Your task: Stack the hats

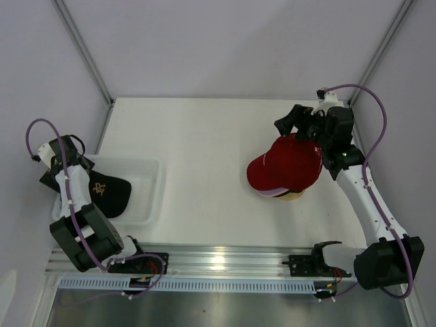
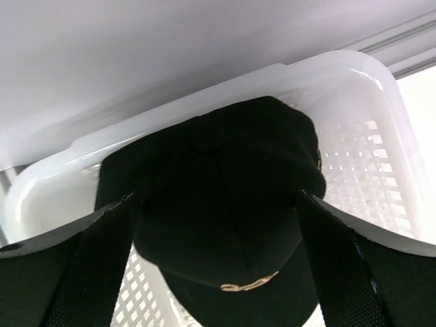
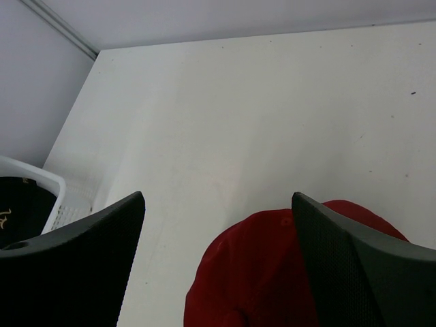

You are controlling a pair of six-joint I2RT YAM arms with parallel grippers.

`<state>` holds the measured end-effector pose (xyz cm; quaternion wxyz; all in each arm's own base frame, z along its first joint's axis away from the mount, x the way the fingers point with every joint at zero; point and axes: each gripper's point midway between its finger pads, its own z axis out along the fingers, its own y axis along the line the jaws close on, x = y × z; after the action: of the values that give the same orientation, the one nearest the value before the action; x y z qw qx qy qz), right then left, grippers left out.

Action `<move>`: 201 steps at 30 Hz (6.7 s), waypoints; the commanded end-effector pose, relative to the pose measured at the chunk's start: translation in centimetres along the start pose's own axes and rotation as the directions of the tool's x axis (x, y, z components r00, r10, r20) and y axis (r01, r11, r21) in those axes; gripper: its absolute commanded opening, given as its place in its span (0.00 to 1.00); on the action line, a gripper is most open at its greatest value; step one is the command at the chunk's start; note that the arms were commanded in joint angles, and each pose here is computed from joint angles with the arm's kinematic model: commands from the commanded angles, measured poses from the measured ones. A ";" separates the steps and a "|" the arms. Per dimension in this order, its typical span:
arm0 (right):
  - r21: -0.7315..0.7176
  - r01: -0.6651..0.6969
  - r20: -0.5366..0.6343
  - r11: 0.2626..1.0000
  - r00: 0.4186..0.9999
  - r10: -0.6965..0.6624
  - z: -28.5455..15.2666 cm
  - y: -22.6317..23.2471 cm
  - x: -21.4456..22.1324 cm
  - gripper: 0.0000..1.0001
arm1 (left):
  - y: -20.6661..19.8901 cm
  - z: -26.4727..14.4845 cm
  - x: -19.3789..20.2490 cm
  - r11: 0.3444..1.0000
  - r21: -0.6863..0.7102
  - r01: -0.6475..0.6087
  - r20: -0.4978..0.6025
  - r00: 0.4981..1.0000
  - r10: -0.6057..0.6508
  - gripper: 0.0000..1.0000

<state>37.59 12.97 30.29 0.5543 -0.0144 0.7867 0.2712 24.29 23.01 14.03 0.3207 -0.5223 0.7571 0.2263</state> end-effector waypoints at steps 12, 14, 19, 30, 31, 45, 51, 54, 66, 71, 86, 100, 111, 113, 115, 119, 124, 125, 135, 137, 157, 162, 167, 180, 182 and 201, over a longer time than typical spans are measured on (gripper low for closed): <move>-0.022 0.022 0.067 1.000 0.998 -0.020 -0.4 1.1 -2.4 0.91 | -1.4 0.8 -0.2 0.997 0.073 0.000 -0.018 1.000 0.002 0.17; -0.016 0.025 0.071 1.000 0.997 -0.024 -0.5 1.1 -2.6 0.91 | -1.6 0.2 -0.4 0.995 0.097 0.004 -0.014 1.000 -0.002 0.04; -0.014 0.043 0.086 0.999 0.995 -0.041 -1.1 1.4 -3.3 0.92 | -2.9 -5.7 -2.9 0.959 0.279 -0.046 0.075 0.997 0.026 0.01; -0.194 0.086 0.199 0.977 0.979 -0.046 -3.5 6.5 -8.3 0.99 | -10.3 -35.0 -1.1 0.064 0.902 -0.427 0.416 0.898 0.142 0.01; -0.226 0.090 0.206 0.970 0.978 -0.043 -3.8 7.3 -8.6 0.99 | -10.6 -37.0 -0.4 -0.050 0.894 -0.445 0.448 0.882 0.146 0.01; -0.387 0.031 0.129 0.922 0.991 0.021 -7.3 11.1 -7.7 0.99 | -13.9 -53.0 11.8 -0.884 0.199 -0.423 0.809 0.580 -0.096 0.01; -0.363 -0.109 -0.006 0.926 0.993 0.114 -7.7 9.6 -2.1 0.99 | -17.6 -54.7 13.8 -0.912 0.142 -0.385 0.796 0.592 -0.126 0.01; -0.353 -0.159 -0.031 0.922 0.987 0.159 -8.1 9.2 -0.4 0.95 | -18.5 -55.5 15.3 -0.934 0.110 -0.339 0.808 0.578 -0.114 0.01; -0.342 -0.227 -0.094 0.912 0.974 0.207 -5.4 8.6 2.7 0.85 | -17.1 -57.4 16.8 -0.973 -0.041 -0.228 0.796 0.581 -0.169 0.01; -0.413 -0.217 -0.051 0.884 0.975 0.216 -5.1 9.9 1.0 0.81 | -16.7 -57.1 17.2 -0.978 -0.043 -0.206 0.801 0.577 -0.157 0.01; -0.400 -0.178 -0.114 0.899 0.983 0.143 -1.8 11.9 3.1 0.34 | -16.7 -57.2 17.1 -0.976 -0.049 -0.213 0.801 0.575 -0.166 0.01; 0.089 -0.004 0.077 0.996 0.997 -0.003 -6.5 2.9 -3.8 0.00 | -25.7 -51.0 18.7 -0.804 0.427 -0.414 0.841 0.509 0.185 0.11; 0.330 -0.057 0.020 0.942 0.998 0.053 -10.4 -4.1 -1.0 0.00 | -28.9 -51.6 24.2 -0.810 0.514 -0.283 0.799 0.500 0.333 0.06; 0.384 -0.057 0.014 0.922 0.998 0.056 -11.4 -5.1 -0.2 0.00 | -28.7 -52.4 25.7 -0.827 0.503 -0.253 0.806 0.483 0.342 0.06; 0.432 -0.057 -0.009 0.900 0.998 0.067 -11.9 -6.0 0.7 0.00 | -28.7 -53.1 25.9 -0.827 0.504 -0.250 0.806 0.481 0.346 0.07; 0.543 -0.066 -0.031 0.837 0.995 0.099 -13.2 -8.8 1.3 0.00 | -27.9 -54.7 26.6 -0.819 0.551 -0.159 0.758 0.507 0.411 0.09; 0.596 -0.062 -0.042 0.800 0.993 0.109 -13.3 -11.0 1.5 0.06 | -27.7 -54.7 27.9 -0.803 0.577 -0.148 0.742 0.505 0.440 0.19; 0.608 -0.062 -0.051 0.792 0.992 0.118 -13.2 -11.6 2.1 0.06 | -27.9 -54.3 28.5 -0.793 0.581 -0.184 0.754 0.489 0.439 0.23; 0.558 -0.115 0.022 0.822 0.992 0.124 -10.0 -13.1 1.8 0.08 | -30.0 -52.8 29.7 -0.691 0.619 -0.373 0.770 0.461 0.440 0.54; 0.571 -0.101 0.000 0.815 0.992 0.123 -9.7 -13.7 2.4 0.08 | -29.7 -53.0 28.2 -0.658 0.638 -0.399 0.755 0.489 0.436 0.64; 0.604 -0.147 -0.066 0.783 0.970 0.232 -7.4 -18.0 8.1 0.17 | -31.8 -46.7 26.6 -0.273 0.955 0.116 0.078 0.791 0.606 0.97; 0.611 -0.154 -0.080 0.777 0.964 0.254 -7.2 -18.4 9.4 0.17 | -31.8 -45.9 29.3 -0.164 0.951 0.261 -0.094 0.754 0.650 0.95; 0.633 -0.167 -0.080 0.756 0.957 0.279 -7.3 -18.9 10.4 0.17 | -30.3 -45.6 31.2 -0.080 0.934 0.347 -0.210 0.719 0.663 0.95; 0.632 -0.184 -0.077 0.752 0.951 0.298 -7.6 -18.7 11.0 0.26 | -29.7 -48.1 32.6 -0.090 0.863 0.498 -0.301 0.648 0.699 0.62; 0.634 -0.187 -0.073 0.751 0.952 0.298 -7.7 -18.6 10.7 0.28 | -29.8 -48.1 32.6 -0.088 0.866 0.493 -0.300 0.652 0.697 0.31; 0.563 -0.189 0.135 0.804 0.981 0.136 -11.6 -14.1 2.3 0.40 | -30.6 -47.5 31.3 -0.031 0.875 0.483 -0.343 0.665 0.663 0.01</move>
<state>30.87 -3.16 22.72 0.5055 0.2344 0.8273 0.0713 32.39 -40.78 23.48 0.2178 -0.0813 0.7605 -0.6063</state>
